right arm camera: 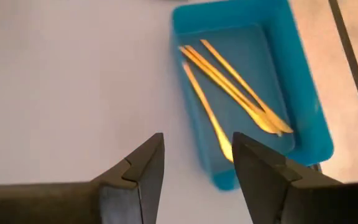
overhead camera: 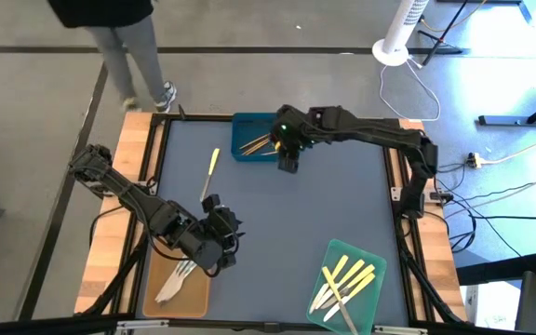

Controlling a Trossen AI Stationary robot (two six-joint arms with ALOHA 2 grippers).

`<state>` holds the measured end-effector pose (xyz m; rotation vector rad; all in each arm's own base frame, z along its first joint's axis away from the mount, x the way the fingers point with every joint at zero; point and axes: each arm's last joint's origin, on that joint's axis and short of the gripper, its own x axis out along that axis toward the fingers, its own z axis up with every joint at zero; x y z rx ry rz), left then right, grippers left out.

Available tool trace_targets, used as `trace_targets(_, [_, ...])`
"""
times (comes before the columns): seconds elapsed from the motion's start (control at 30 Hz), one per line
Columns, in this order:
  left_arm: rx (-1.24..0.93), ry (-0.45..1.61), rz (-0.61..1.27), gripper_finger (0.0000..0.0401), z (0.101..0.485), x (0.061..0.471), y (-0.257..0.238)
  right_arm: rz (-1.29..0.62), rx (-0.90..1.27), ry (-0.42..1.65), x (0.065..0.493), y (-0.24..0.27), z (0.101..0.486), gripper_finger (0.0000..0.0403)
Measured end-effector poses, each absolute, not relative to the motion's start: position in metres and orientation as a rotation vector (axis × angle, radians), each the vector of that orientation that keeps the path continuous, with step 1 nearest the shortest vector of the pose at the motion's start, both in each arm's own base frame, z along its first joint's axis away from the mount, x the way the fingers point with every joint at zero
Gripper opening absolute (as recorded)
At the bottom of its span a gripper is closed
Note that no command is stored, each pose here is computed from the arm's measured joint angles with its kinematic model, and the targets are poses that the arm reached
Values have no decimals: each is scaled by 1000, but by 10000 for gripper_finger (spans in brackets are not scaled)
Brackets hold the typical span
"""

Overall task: Sort silverware by color (type)
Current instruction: Put the yellow knife into the green bin

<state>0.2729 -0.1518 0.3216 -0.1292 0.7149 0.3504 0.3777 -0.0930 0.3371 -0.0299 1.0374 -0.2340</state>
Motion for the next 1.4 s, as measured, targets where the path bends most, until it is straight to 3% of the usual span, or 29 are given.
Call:
trace_targets(0.27, [-148, 753, 413, 131, 320, 282, -129, -139, -100, 1012, 361, -33, 364, 177])
trace_targets(0.83, [-181, 841, 555, 131, 316, 296, -72, -264, -255, 1028, 295, 59, 399, 177])
trace_targets(1.13, [-207, 844, 629, 131, 316, 300, -48, -287, -255, 1048, 257, 81, 373, 177])
trace_targets(1.4, [-263, 935, 808, 131, 310, 292, -9, -241, -148, 977, 227, 86, 338, 177])
